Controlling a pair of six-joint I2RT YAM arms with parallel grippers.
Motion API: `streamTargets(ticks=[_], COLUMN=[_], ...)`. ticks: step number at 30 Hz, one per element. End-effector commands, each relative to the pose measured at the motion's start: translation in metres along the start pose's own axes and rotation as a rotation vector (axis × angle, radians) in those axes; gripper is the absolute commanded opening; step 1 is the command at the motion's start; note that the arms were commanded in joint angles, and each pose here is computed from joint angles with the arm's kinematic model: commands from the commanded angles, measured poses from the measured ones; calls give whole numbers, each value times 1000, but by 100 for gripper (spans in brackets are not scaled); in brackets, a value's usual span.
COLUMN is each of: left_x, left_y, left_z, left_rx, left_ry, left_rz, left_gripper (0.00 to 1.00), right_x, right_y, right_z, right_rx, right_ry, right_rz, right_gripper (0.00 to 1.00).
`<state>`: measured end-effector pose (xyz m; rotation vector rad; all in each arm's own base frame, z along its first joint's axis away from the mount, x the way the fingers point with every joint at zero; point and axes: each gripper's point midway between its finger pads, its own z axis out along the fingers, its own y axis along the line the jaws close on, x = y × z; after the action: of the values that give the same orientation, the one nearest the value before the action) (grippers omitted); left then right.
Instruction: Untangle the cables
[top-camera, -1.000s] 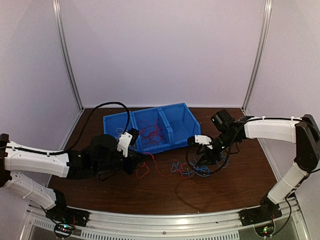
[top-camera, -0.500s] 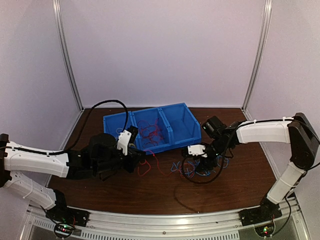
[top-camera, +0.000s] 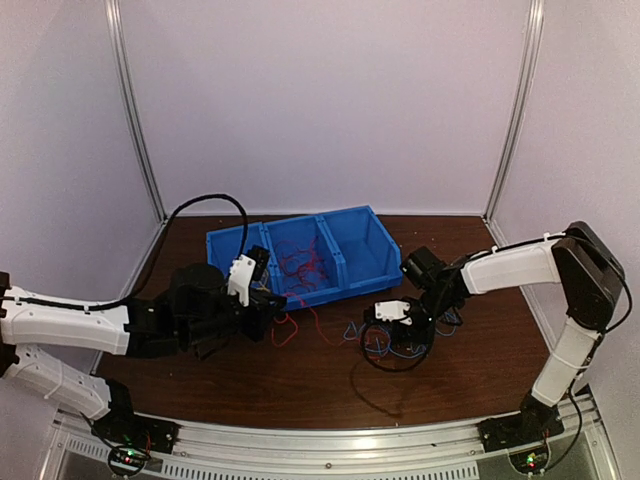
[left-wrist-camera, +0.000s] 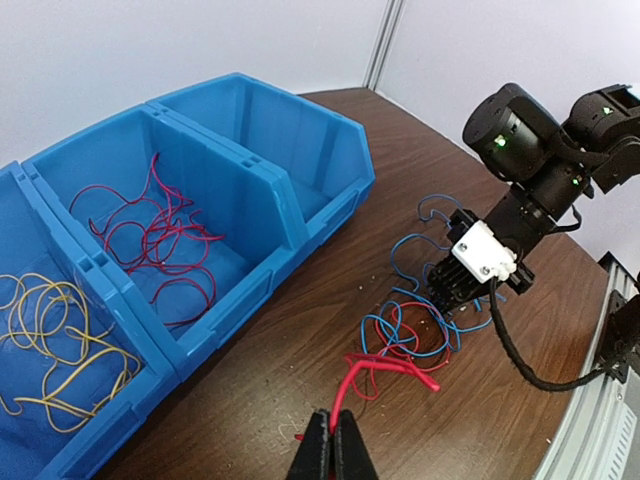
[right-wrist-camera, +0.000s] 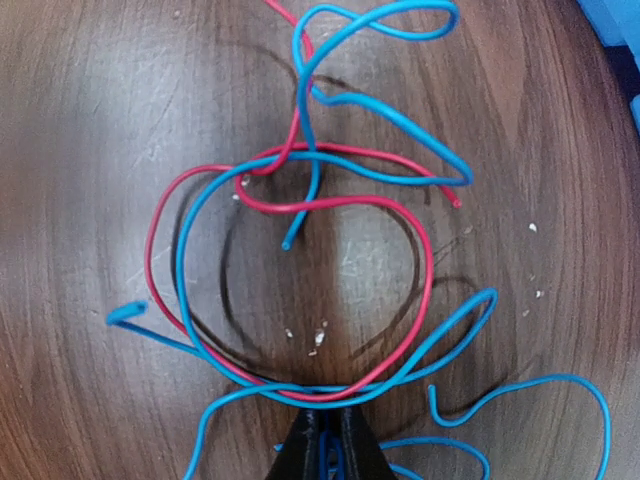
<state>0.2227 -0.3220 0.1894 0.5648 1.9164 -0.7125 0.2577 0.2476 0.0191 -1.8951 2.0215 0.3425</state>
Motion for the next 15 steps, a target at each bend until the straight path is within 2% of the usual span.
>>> streamTargets(ticks=[1, 8, 15], left_x=[-30, -70, -154], left_y=[1, 26, 60], left_z=[-12, -59, -164], left_rx=[-19, -172, -380], left_ry=[-82, -134, -314], left_rz=[9, 85, 127], left_gripper=[0, 0, 0], right_x=[11, 45, 89], right_y=[-13, -27, -51], right_z=[7, 2, -13], right_rx=[13, 37, 92], right_ry=[27, 82, 117], right_rz=[54, 117, 210], right_gripper=[1, 0, 0])
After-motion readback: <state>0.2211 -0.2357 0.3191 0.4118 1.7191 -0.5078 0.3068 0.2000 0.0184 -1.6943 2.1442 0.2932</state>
